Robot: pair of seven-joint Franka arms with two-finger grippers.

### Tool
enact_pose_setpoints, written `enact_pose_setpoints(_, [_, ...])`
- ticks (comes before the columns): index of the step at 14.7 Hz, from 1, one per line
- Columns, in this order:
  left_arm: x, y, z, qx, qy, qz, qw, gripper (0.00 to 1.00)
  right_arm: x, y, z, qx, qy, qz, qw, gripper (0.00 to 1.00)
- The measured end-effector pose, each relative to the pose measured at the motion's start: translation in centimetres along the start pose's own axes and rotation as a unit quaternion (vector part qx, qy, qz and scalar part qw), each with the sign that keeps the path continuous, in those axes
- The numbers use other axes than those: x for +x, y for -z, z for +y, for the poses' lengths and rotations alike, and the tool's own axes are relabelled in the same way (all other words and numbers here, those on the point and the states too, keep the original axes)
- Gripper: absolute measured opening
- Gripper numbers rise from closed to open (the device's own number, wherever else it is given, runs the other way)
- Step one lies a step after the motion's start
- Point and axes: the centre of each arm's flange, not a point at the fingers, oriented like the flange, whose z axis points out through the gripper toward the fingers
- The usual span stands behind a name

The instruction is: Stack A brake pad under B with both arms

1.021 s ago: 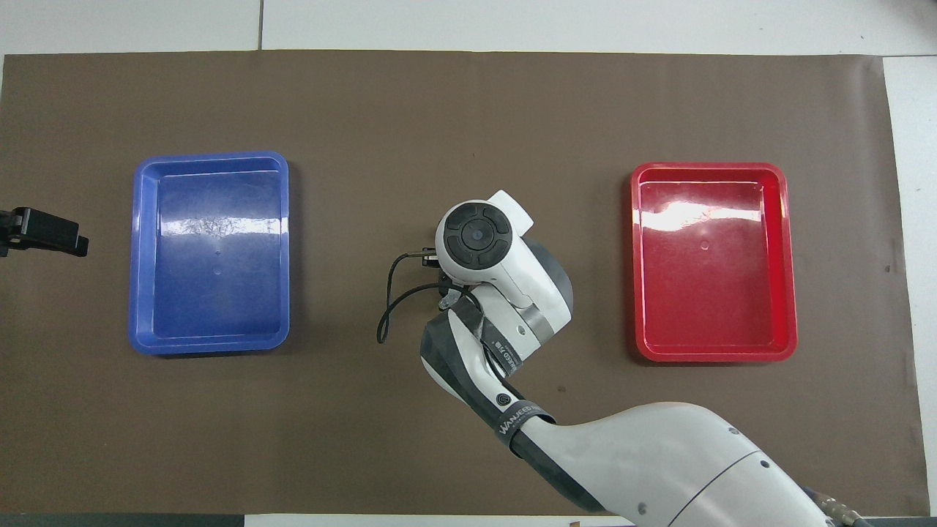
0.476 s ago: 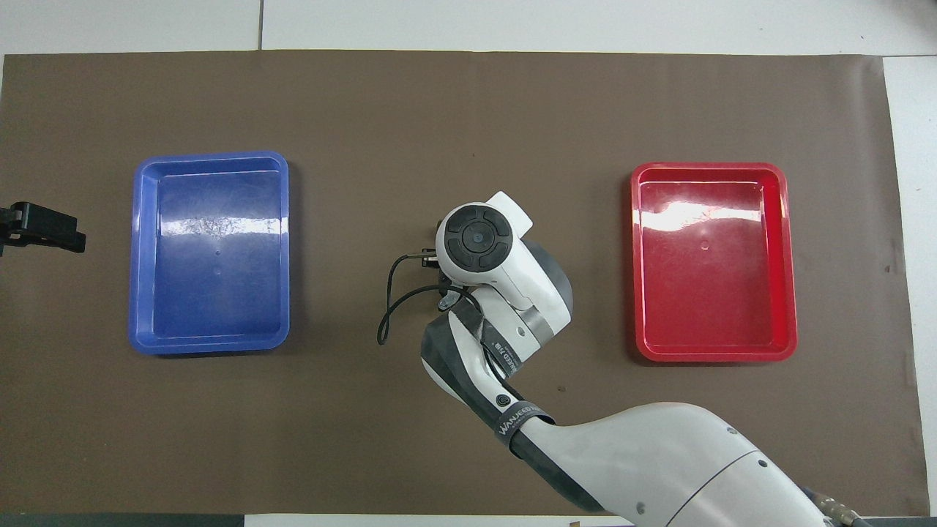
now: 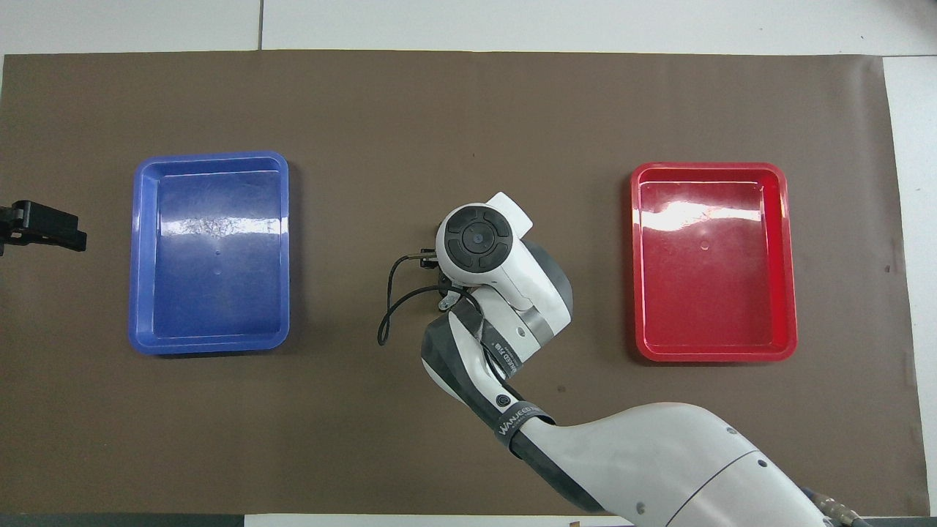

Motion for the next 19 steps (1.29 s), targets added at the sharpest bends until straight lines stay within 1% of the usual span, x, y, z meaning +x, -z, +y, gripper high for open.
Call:
enact_pose_setpoints(1, [0.0, 0.0, 0.0, 0.0, 0.0, 0.0, 1.0, 1.0, 0.2, 0.4, 0.0, 0.002, -0.001, 0.003, 1.0, 0.96])
enact_pose_setpoints(2, [0.0, 0.0, 0.0, 0.0, 0.001, 0.0, 1.0, 1.0, 0.6, 1.1, 0.3, 0.004, -0.004, 0.008, 1.0, 1.0])
enact_pose_setpoints(3, [0.0, 0.0, -0.1, 0.0, 0.001, 0.0, 1.0, 1.0, 1.3, 2.4, 1.0, 0.007, -0.011, 0.016, 1.0, 1.0])
enact_pose_setpoints(5, [0.0, 0.0, -0.1, 0.0, 0.002, 0.0, 1.0, 1.0, 3.8, 6.4, 4.6, 0.008, -0.043, 0.031, 0.999, 1.0])
enact_pose_setpoints(7, [0.0, 0.0, -0.1, 0.001, 0.002, 0.0, 1.0, 1.0, 6.6, 11.2, 10.8, 0.003, -0.067, 0.043, 0.997, 1.0])
enact_pose_setpoints(9, [0.0, 0.0, -0.1, 0.001, 0.002, 0.0, 1.0, 1.0, 7.9, 15.3, 17.0, -0.011, -0.08, 0.035, 0.996, 1.0])
enact_pose_setpoints(11, [0.0, 0.0, -0.1, 0.001, 0.002, 0.0, 1.0, 1.0, 7.7, 18.8, 22.2, -0.029, -0.093, 0.013, 0.995, 1.0])
enact_pose_setpoints(13, [0.0, 0.0, -0.1, 0.001, 0.002, 0.0, 1.0, 1.0, 7.3, 21.8, 26.8, -0.039, -0.088, -0.001, 0.995, 1.0])
enact_pose_setpoints(14, [0.0, 0.0, -0.1, 0.001, 0.002, 0.0, 1.0, 1.0, 7.1, 22.9, 29.0, -0.041, -0.086, -0.004, 0.995, 1.0])
enact_pose_setpoints(16, [0.0, 0.0, -0.1, 0.001, 0.002, 0.0, 1.0, 1.0, 6.9, 24.9, 32.6, -0.042, -0.083, 0.002, 0.996, 1.0])
enact_pose_setpoints(19, [0.0, 0.0, -0.1, 0.001, 0.002, 0.0, 1.0, 1.0, 5.5, 28.0, 38.3, -0.046, -0.061, -0.009, 0.997, 1.0])
